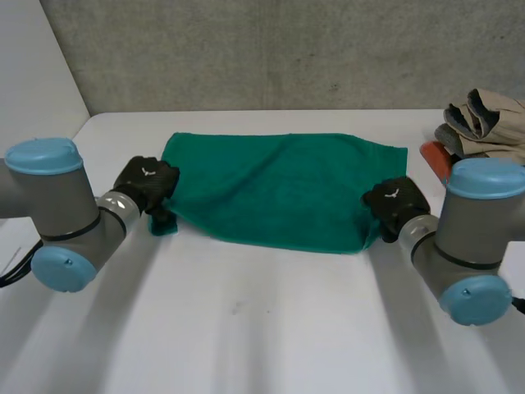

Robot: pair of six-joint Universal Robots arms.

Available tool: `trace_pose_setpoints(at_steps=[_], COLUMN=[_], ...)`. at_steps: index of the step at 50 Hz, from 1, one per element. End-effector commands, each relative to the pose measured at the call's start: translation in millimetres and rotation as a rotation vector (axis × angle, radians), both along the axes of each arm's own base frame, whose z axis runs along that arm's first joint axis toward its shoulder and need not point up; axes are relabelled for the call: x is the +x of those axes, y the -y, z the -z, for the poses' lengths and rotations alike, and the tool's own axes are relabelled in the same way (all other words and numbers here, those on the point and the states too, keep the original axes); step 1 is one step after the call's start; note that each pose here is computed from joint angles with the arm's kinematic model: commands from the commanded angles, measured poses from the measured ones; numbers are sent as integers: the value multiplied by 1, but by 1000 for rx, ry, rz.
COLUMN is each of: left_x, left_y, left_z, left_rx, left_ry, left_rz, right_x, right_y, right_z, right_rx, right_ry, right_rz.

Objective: Fold the laundry.

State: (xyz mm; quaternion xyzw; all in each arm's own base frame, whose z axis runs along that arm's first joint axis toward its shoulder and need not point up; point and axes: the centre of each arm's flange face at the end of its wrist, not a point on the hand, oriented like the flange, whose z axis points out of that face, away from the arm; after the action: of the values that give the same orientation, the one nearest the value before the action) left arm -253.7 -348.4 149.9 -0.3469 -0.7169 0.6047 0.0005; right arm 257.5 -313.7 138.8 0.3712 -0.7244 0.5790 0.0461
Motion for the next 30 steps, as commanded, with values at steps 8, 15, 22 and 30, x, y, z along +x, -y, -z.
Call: trace_pose_setpoints(at_steps=[8, 15, 22, 30], left_x=[12, 18, 13, 24], left_y=[12, 19, 22, 3], left_z=[26, 27, 19, -71], left_rx=[91, 75, 54, -73], left_ry=[91, 119, 90, 24], left_rz=[-66, -109, -77, -64], right_x=[-44, -50, -49, -62], right_y=[22, 28, 24, 29], right_z=[-34, -39, -48, -113], right_rx=[-58, -55, -70, -213], right_ry=[151, 201, 212, 232], right_rz=[95, 123, 120, 119])
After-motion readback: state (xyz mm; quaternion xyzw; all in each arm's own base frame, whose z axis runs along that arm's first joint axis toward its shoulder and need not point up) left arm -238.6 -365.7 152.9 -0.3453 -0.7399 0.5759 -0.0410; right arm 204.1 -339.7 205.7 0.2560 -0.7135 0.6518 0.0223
